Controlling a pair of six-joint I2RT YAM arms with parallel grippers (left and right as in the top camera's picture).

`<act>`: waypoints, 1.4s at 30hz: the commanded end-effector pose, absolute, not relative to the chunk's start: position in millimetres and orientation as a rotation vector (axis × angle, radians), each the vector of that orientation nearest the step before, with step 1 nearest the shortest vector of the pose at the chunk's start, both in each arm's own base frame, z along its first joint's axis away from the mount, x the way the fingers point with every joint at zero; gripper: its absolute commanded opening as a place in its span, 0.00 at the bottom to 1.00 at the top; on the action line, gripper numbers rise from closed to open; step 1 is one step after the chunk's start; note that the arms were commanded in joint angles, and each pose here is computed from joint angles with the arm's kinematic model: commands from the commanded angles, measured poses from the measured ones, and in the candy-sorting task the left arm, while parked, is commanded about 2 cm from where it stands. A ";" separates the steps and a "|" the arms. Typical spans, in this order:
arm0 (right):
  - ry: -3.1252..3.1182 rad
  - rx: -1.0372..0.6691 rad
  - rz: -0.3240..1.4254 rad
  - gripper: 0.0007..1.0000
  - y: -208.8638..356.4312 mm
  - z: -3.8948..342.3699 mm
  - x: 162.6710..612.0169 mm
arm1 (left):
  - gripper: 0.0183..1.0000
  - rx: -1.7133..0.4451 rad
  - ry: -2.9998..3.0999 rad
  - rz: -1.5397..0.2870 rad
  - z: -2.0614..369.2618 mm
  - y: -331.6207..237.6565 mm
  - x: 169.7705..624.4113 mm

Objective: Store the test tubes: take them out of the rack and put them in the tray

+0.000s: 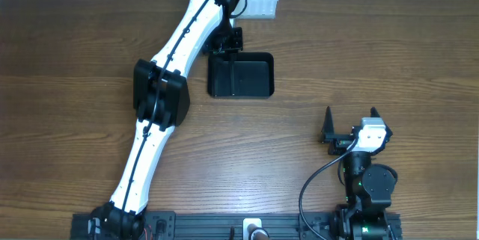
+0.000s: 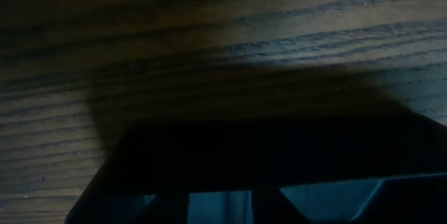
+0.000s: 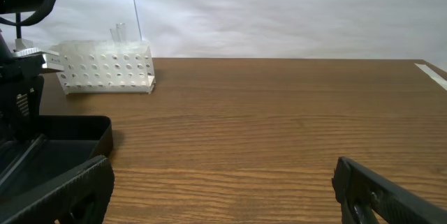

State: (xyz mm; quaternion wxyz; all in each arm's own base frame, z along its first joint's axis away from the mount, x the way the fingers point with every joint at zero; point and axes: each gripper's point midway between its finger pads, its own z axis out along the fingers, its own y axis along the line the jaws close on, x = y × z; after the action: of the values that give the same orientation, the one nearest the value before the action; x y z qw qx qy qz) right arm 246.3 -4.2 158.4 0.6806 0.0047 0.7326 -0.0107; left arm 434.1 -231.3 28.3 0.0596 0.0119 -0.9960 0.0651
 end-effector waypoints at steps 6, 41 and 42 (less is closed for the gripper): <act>1.646 -0.003 -0.022 0.99 -2.5 156.4 246.2 | 0.41 0.031 -3.141 0.289 93.8 -233.4 442.9; 1.646 -0.003 -0.022 0.99 -2.5 156.4 246.2 | 1.00 0.538 -3.969 0.351 348.4 -80.5 402.8; 1.646 -0.003 -0.022 0.99 -2.5 156.4 246.2 | 1.00 0.577 -3.966 0.332 344.6 -70.5 396.0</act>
State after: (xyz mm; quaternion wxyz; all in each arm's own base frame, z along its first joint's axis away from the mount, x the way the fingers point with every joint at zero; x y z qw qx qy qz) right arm 246.3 -4.3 158.4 0.6806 0.0047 0.7326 -0.0110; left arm 417.9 -104.3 344.8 -0.4127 0.1021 -0.9003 0.0929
